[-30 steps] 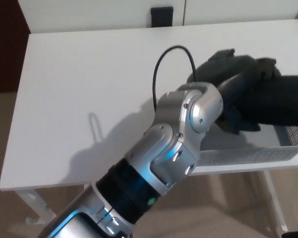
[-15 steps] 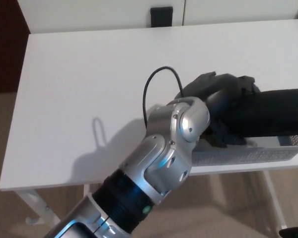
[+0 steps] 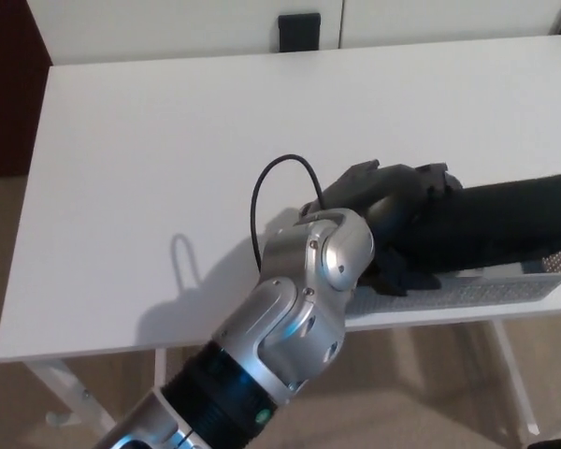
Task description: The robot walk towards a table in front and pick up a black pencil case on the left hand side and put the pencil case into a small container on the right hand side
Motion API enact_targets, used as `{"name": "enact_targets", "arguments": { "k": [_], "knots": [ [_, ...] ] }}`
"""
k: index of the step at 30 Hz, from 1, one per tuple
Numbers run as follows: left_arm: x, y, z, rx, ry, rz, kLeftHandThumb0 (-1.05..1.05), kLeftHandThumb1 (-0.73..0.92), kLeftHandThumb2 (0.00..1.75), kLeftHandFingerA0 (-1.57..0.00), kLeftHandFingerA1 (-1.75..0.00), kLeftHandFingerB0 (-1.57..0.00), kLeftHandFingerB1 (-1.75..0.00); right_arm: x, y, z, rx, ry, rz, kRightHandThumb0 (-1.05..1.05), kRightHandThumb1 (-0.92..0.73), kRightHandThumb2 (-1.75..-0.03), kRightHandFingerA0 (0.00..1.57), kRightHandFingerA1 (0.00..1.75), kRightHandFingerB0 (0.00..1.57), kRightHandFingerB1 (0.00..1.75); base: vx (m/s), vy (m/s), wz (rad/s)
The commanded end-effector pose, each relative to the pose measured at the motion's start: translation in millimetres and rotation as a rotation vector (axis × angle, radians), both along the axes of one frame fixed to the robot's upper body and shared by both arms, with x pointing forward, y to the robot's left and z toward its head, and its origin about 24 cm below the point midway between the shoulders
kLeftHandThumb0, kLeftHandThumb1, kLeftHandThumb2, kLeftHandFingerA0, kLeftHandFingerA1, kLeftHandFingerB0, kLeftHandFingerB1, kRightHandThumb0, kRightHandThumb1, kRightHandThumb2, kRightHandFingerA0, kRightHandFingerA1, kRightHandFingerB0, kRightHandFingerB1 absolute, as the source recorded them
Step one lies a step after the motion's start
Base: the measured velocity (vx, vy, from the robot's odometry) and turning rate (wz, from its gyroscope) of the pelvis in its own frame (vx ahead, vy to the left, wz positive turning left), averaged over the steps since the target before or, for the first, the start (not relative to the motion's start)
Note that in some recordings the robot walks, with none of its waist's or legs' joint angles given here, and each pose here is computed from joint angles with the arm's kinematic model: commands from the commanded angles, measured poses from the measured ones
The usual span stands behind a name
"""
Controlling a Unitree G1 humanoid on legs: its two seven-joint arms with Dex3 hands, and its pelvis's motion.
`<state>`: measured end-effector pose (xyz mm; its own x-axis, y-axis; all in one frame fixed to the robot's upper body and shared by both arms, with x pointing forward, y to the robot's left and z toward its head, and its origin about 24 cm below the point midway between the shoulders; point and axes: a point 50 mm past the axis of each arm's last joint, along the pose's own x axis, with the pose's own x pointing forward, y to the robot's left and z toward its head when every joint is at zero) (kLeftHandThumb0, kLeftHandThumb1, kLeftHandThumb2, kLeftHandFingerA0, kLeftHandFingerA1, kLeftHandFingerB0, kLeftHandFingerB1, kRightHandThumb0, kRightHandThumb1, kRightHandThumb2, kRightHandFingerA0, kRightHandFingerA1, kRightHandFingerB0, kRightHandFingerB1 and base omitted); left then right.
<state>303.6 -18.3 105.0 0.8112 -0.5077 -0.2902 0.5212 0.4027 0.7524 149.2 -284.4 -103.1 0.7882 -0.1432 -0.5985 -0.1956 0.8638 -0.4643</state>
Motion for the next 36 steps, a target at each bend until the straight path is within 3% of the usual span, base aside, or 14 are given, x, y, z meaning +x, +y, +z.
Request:
{"name": "enact_targets", "arguments": {
  "k": [1,2,3,22,23,24,29,33,34,36],
  "knots": [
    [4,11,-10,0.107,0.023,0.061,-0.82,0.54,0.57,0.0,0.0,0.0,0.0,6,-3,5,-0.032,-0.009,0.022,-0.23,-0.5,-0.54,0.79,0.53,0.68,0.48,0.0,0.0,0.0],
    [5,11,-9,0.111,0.018,0.06,-0.86,0.47,0.84,0.0,0.0,0.0,0.0,7,-4,6,-0.032,-0.011,0.024,-0.23,-0.5,-0.54,0.79,0.53,0.67,0.48,0.0,0.0,0.0],
    [4,11,-9,0.113,0.007,0.057,-0.88,0.47,0.86,0.0,0.0,0.0,-0.01,8,-4,7,-0.033,-0.017,0.029,-0.22,-0.5,-0.54,0.77,0.53,0.66,0.48,0.0,0.0,0.0],
    [-5,6,20,0.091,-0.083,-0.016,-0.89,0.49,0.86,0.0,0.0,0.0,0.0,12,-3,10,-0.022,-0.035,0.042,-0.21,-0.49,-0.54,0.8,0.54,0.68,0.49,0.0,0.0,0.0],
    [-7,5,26,0.074,-0.098,-0.026,-0.87,0.48,0.85,0.0,0.0,0.0,-0.01,11,-4,10,-0.022,-0.033,0.044,-0.21,-0.49,-0.54,0.8,0.54,0.67,0.49,0.0,0.0,0.0],
    [-9,5,31,0.059,-0.118,-0.037,-0.84,0.57,0.58,0.0,0.0,0.0,0.0,12,-4,11,-0.021,-0.033,0.045,-0.21,-0.49,-0.54,0.8,0.54,0.67,0.49,0.0,0.0,0.0],
    [-33,6,102,-0.062,-0.36,-0.138,-0.85,0.58,0.59,0.0,0.0,0.0,0.0,11,-6,12,-0.028,-0.026,0.043,-0.19,-0.49,-0.54,0.85,0.55,0.69,0.49,0.0,0.0,0.0],
    [-38,8,112,-0.081,-0.388,-0.152,-0.85,0.58,0.59,0.0,0.0,0.0,0.0,11,-7,11,-0.03,-0.023,0.044,-0.19,-0.49,-0.54,0.85,0.55,0.69,0.49,0.0,0.0,0.0],
    [-47,13,134,-0.113,-0.465,-0.173,-0.89,0.47,0.82,0.0,0.0,0.0,0.0,8,-7,10,-0.031,-0.015,0.049,-0.22,-0.49,-0.54,0.81,0.53,0.67,0.48,0.0,0.0,0.0],
    [-78,33,184,-0.2,-0.643,-0.224,-0.86,0.45,0.78,0.0,0.0,0.0,0.0,3,-7,7,-0.033,0.01,0.055,-0.24,-0.49,-0.54,0.84,0.53,0.67,0.48,0.0,0.0,0.0]
  ]
}}
